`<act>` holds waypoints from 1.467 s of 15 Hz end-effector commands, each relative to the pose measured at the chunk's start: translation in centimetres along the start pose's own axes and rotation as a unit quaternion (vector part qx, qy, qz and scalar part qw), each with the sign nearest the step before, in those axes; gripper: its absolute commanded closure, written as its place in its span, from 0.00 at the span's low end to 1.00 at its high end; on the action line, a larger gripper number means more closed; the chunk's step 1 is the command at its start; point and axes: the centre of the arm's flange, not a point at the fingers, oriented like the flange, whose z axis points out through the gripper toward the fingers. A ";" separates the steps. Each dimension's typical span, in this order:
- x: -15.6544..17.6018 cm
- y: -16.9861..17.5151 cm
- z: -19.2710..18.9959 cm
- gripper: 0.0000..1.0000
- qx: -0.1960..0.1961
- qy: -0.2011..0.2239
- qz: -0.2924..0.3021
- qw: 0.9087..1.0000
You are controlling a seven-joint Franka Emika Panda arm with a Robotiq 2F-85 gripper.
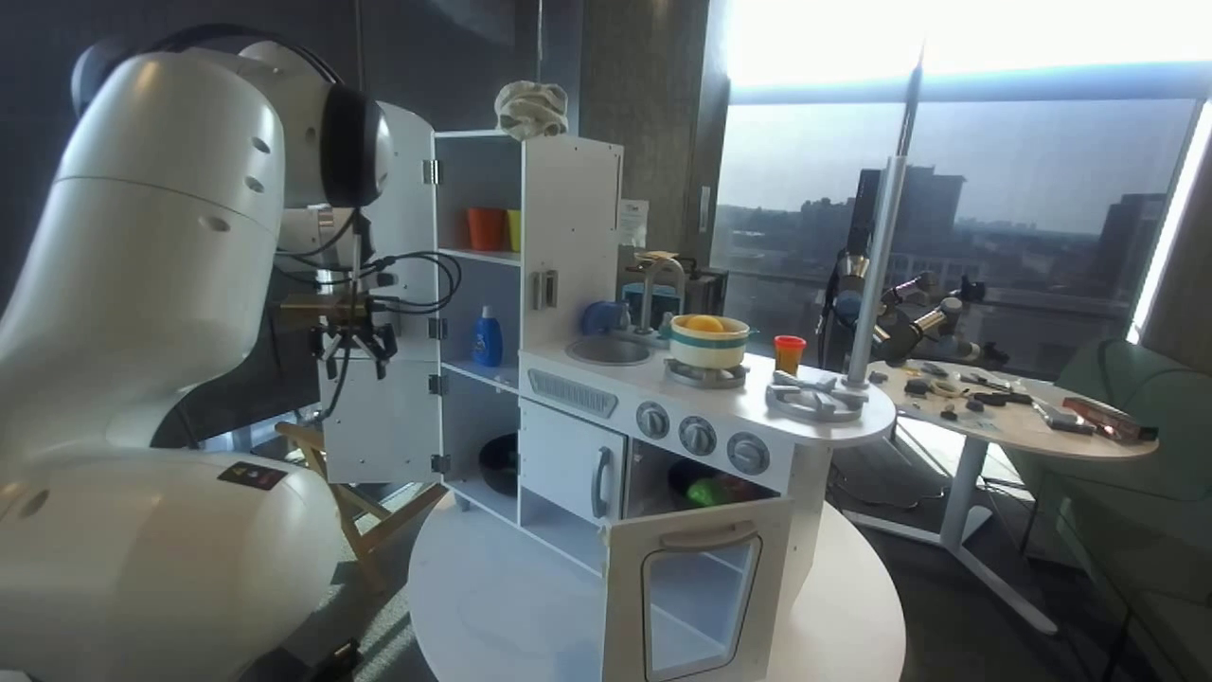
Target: Close the door to the bottom left compartment open the door to the middle compartment
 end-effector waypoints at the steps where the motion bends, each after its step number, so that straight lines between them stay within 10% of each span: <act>1: 4.0 -4.5 -1.4 0.00 0.000 0.006 0.093 0.996; 11: 8.5 -1.8 -2.5 0.00 0.084 0.113 0.234 0.962; 22: 7.8 -4.1 0.6 0.00 0.093 0.109 0.260 0.955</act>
